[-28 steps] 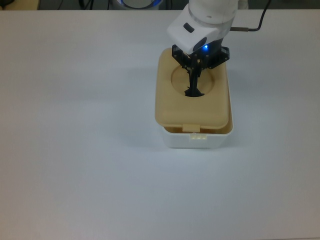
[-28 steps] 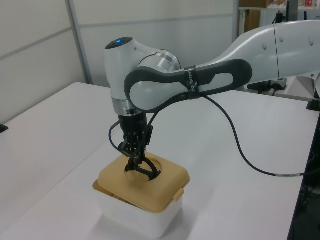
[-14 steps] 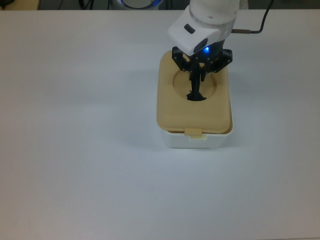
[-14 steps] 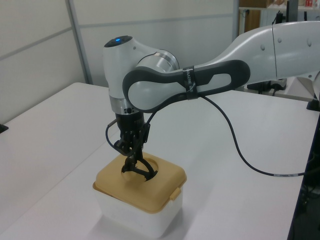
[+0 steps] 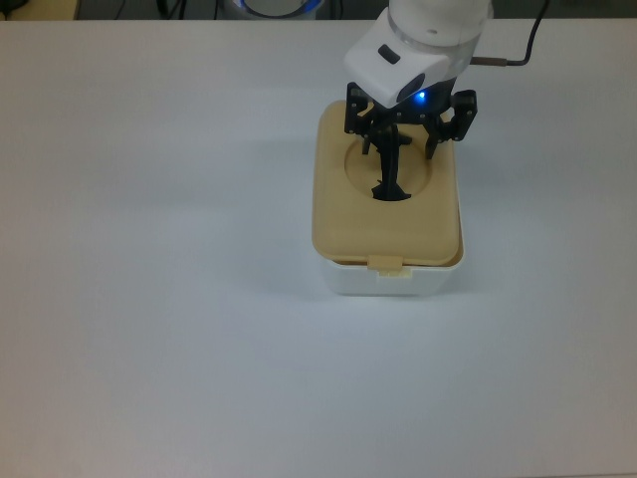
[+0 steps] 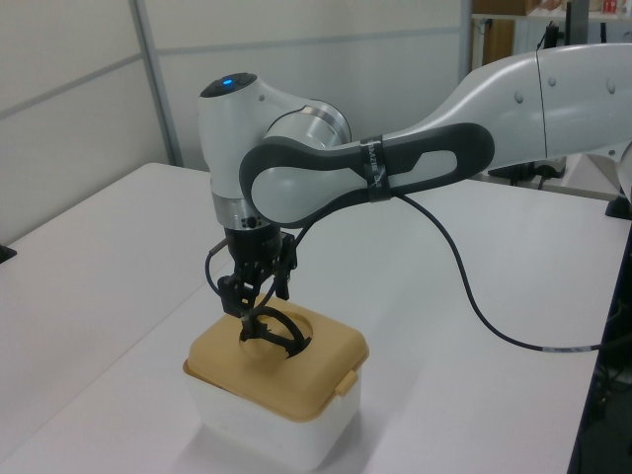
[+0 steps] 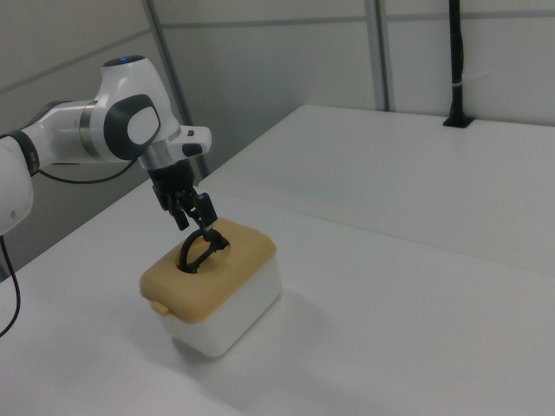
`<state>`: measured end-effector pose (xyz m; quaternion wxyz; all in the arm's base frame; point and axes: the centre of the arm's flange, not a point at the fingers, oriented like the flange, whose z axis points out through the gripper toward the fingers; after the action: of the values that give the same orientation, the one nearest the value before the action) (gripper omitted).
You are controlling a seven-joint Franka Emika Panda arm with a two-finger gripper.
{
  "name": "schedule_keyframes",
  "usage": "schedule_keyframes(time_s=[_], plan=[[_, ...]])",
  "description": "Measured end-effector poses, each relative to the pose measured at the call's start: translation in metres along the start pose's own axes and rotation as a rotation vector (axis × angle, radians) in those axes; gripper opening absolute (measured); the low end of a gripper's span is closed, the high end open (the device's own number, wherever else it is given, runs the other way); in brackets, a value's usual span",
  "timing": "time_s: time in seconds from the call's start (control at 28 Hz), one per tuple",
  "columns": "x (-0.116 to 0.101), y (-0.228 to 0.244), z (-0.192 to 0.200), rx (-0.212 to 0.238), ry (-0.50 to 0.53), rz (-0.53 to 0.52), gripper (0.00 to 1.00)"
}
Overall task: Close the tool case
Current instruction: 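Open the gripper and raise it off the handle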
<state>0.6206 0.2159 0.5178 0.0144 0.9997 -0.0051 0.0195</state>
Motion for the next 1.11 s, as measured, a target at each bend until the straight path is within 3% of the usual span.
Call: schedule_keyframes(time_s=[0.14, 0.54, 0.79, 1.11], plan=[[0.000, 0.000, -0.003, -0.005, 0.008, -0.002, 1.00], [-0.016, 0.016, -0.043, -0.029, -0.005, -0.005, 1.00], [-0.038, 0.068, -0.083, -0.058, -0.069, -0.002, 1.00], [-0.034, 0.153, -0.100, -0.056, -0.071, 0.029, 1.00]])
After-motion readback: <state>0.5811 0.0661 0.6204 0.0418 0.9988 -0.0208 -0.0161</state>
